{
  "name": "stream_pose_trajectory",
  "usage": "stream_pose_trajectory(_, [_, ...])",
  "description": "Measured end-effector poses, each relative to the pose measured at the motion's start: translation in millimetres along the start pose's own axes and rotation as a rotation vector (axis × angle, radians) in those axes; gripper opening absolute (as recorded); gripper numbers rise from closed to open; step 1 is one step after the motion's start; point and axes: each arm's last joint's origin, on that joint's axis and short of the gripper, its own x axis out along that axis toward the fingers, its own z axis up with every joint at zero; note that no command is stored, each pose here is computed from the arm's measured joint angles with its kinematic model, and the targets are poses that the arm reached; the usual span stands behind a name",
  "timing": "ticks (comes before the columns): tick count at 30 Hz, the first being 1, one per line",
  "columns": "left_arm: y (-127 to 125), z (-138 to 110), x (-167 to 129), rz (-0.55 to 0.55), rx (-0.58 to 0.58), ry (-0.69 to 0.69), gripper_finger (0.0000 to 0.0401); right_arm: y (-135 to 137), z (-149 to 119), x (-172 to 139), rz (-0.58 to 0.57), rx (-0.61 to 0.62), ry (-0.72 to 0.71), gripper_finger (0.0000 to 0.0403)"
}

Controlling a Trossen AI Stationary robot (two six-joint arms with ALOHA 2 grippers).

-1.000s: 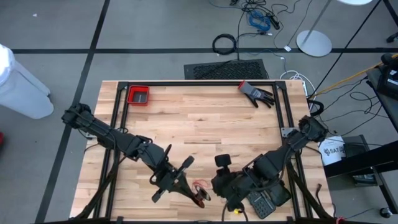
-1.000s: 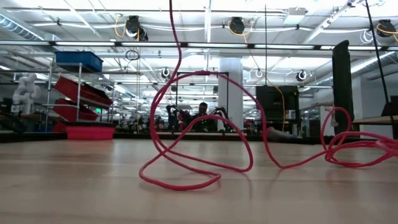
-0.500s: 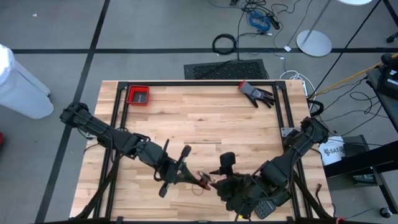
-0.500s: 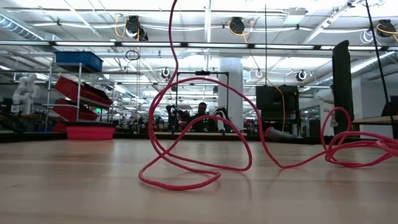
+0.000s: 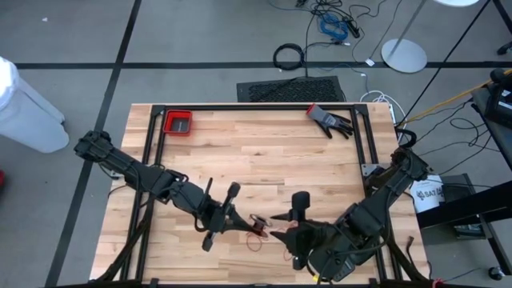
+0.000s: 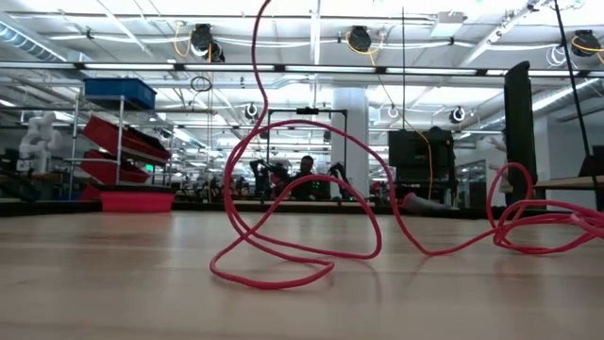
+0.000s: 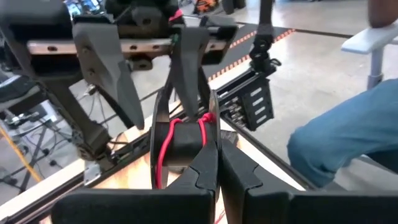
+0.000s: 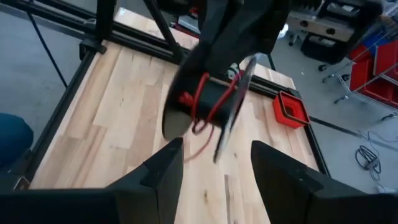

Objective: Coil cords
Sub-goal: Coil the red wire onto the spool

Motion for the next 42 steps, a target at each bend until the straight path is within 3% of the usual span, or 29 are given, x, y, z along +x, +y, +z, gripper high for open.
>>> stream_pose_trajectory(10, [0.3,-0.1,0.1,0.003,0.0,0.001,0.0008,0.4,5.3,0.2,0.002,-0.019,-0.042,0.0149])
stream_pose_trajectory(24, [1.1,1.6,0.3,0.023,-0.025,-0.014,0.0008,-4.1,7.0,4.3,-0.028,-0.037,-0.046,0.0008])
stream_pose_trajectory(33, [2.7,2.0,0.2,0.069,-0.069,-0.009,0.0013,-6.1,5.3,4.3,-0.089,-0.039,-0.037,0.0002])
stream_pose_trajectory(42, [-3.9,6.7,-0.7,0.14,-0.077,-0.013,0.009,-6.0,3.8,4.3,-0.095,-0.051,-0.027,0.0])
